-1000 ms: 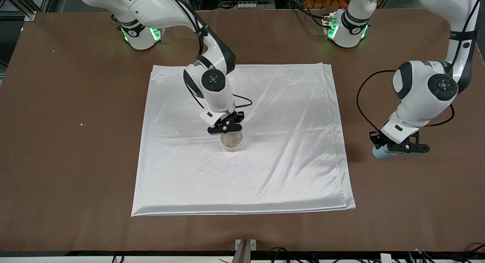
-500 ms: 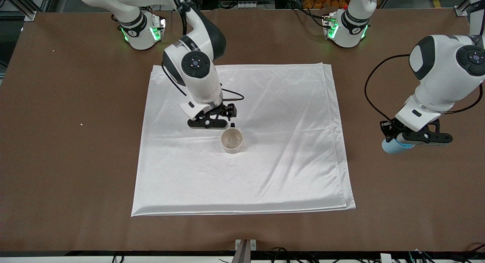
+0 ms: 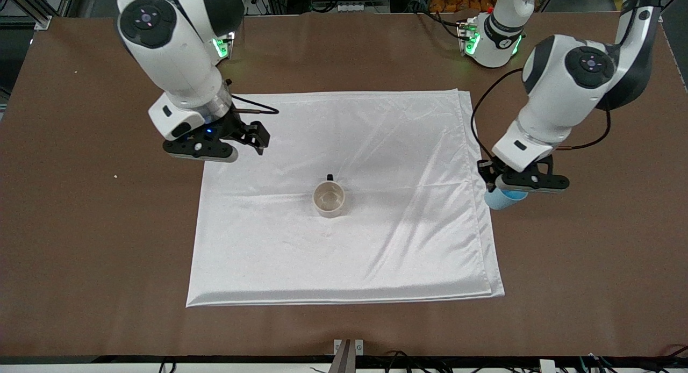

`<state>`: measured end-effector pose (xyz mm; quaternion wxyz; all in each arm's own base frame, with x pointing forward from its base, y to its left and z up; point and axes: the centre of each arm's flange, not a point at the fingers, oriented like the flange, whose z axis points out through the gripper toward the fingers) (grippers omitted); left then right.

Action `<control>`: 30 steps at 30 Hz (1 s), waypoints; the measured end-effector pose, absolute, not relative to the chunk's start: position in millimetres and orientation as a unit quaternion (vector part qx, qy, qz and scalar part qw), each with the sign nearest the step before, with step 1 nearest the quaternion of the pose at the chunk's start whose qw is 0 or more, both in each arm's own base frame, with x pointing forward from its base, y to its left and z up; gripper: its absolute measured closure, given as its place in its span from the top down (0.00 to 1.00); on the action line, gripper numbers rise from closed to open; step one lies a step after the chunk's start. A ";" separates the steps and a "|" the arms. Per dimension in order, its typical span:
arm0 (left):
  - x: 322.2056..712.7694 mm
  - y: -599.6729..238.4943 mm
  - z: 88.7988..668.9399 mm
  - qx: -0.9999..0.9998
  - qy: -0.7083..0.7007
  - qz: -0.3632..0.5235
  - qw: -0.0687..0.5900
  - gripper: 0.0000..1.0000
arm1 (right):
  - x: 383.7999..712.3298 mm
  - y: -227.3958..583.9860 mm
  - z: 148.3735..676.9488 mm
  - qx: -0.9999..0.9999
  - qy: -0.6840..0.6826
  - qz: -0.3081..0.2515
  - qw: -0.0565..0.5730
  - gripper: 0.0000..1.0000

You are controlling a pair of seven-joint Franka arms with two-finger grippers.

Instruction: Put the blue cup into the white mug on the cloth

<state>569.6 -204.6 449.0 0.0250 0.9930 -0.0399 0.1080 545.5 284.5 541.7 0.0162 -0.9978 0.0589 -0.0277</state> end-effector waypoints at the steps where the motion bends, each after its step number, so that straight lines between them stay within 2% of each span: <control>1: 567.1 -216.4 448.1 0.993 -0.035 0.108 0.025 0.04 | 546.4 275.4 546.9 -0.998 0.057 -0.028 0.014 1.00; 16: 555.1 -373.7 418.9 0.995 0.052 0.085 0.010 0.04 | 567.5 111.6 598.2 -0.999 0.006 -0.038 0.001 1.00; 30: 534.4 -477.9 401.6 0.993 0.092 0.058 0.046 0.04 | 577.6 42.2 594.4 -0.999 -0.014 -0.036 -0.004 1.00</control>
